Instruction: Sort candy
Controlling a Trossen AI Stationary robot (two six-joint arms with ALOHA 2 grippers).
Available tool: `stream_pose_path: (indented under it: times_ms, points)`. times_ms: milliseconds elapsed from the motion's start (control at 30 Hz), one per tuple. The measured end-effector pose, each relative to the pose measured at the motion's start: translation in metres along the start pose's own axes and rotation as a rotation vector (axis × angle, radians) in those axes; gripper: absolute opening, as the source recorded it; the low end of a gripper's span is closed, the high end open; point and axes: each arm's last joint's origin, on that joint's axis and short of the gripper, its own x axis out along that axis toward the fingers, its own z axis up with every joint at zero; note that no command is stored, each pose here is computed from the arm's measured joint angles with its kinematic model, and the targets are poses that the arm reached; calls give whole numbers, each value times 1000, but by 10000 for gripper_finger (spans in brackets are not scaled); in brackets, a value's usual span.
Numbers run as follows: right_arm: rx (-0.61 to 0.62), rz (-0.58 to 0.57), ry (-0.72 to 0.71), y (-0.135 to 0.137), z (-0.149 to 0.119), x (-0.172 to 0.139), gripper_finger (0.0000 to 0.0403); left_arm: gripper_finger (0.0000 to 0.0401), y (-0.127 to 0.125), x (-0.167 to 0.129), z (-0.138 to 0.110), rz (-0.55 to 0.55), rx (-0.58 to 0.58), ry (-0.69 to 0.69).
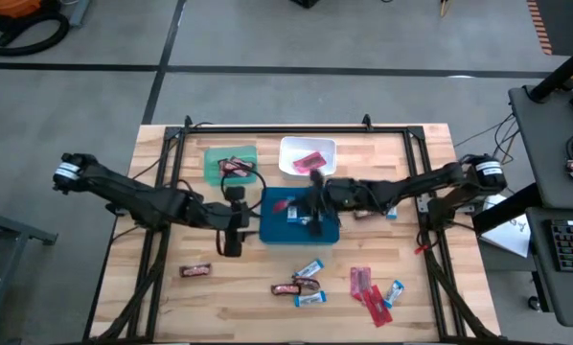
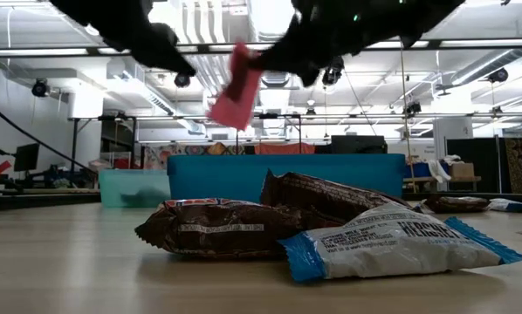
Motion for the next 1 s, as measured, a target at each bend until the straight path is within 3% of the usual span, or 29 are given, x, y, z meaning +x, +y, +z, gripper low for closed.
stream_pose_path:
  times_ms: [200,400,533,700,1000]
  points:
    - [134,-485,118,-59,-3,-14,8,176,10,-17,-11,162,-111,131]
    - [323,-702,179,-119,-23,-20,8,169,13,-20,-20,270,-188,202]
    - [395,-769,224,-139,-41,-16,9,168,14,-20,-24,284,-214,236]
    - [408,-779,246,-142,-49,-12,17,168,12,-21,-30,230,-238,305]
    - [408,-776,250,-142,-50,-10,96,168,11,-22,-33,180,-255,355]
